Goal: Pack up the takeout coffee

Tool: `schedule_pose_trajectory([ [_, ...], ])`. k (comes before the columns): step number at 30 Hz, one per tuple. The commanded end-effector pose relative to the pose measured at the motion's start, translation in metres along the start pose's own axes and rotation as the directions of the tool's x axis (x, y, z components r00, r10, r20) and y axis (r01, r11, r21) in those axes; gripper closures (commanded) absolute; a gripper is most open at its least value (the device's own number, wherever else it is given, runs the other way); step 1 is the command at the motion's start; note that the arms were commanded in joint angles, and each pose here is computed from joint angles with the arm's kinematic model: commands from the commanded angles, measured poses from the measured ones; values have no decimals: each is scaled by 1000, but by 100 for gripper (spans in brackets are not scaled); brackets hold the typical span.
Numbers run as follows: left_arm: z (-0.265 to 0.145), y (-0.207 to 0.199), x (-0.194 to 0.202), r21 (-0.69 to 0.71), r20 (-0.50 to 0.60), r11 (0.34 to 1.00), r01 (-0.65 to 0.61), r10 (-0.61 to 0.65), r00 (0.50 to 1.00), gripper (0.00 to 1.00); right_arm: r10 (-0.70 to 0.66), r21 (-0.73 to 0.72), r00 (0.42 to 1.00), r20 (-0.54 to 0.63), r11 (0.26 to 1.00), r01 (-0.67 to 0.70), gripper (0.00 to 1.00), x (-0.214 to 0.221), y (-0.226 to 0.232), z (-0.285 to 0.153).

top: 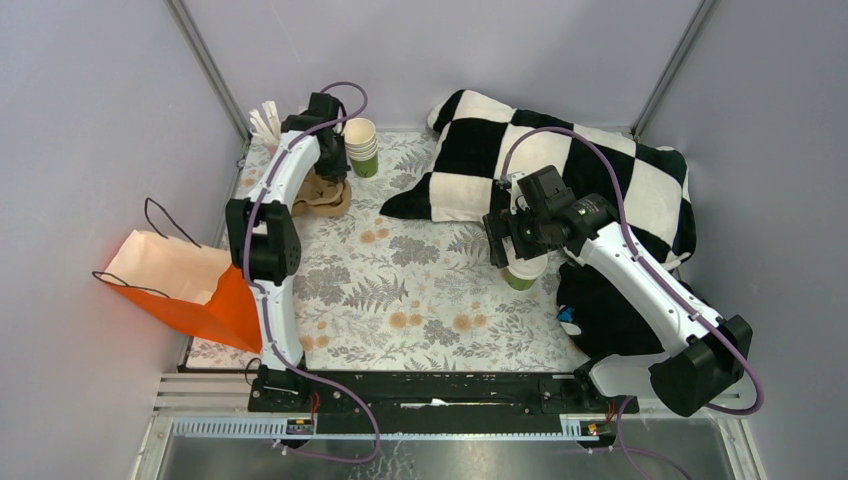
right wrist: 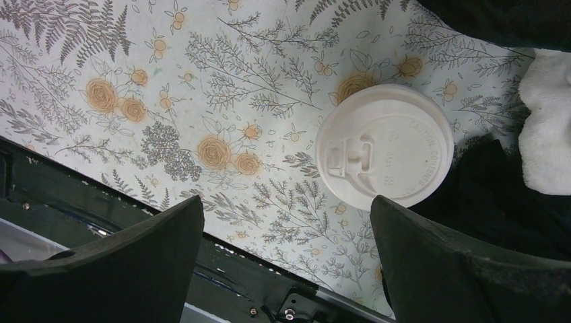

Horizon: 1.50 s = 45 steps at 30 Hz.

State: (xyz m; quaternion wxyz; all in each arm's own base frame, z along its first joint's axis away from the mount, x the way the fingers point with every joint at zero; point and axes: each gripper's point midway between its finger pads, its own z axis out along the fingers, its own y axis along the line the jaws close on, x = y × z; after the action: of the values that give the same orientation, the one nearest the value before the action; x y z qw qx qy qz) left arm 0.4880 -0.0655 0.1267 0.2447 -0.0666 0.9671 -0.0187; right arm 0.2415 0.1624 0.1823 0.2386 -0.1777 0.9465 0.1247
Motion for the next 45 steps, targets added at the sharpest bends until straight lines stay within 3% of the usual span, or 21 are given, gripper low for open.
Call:
schedule_pose_trajectory([
  [1, -26, -21, -14, 77, 64, 997, 14, -19, 998, 100, -1, -41, 998, 56, 999, 3, 0, -13, 7, -7],
  [6, -39, -21, -20, 21, 108, 1000, 15, -17, 994, 100, -1, -40, 998, 60, 999, 3, 0, -14, 7, -9],
  [9, -57, -16, -21, -140, 157, 988, -59, 80, 984, 100, 0, -38, 998, 62, 999, 2, 0, -13, 7, -9],
  [13, -84, -4, -18, -392, 199, 913, -111, 202, 959, 100, -2, -39, 998, 64, 999, 5, 0, -15, 7, -9],
  [20, -105, -12, -16, -530, 213, 833, -158, 311, 926, 100, -3, -54, 998, 69, 999, 6, 0, -15, 10, -10],
  [30, -145, -20, -18, -643, 268, 754, -137, 388, 882, 100, -3, -58, 997, 80, 998, 7, 0, -14, 10, -14],
  [36, -178, -26, -25, -648, 341, 756, -88, 392, 854, 100, 5, -75, 996, 87, 997, 2, 0, -15, 14, -16],
  [41, -205, -31, -26, -585, 412, 810, -40, 340, 846, 100, 16, -85, 996, 92, 996, -8, 0, -16, 16, -17],
  [45, -229, -39, -24, -447, 472, 893, 44, 193, 860, 100, 28, -97, 994, 106, 995, -17, 0, -20, 19, -20],
])
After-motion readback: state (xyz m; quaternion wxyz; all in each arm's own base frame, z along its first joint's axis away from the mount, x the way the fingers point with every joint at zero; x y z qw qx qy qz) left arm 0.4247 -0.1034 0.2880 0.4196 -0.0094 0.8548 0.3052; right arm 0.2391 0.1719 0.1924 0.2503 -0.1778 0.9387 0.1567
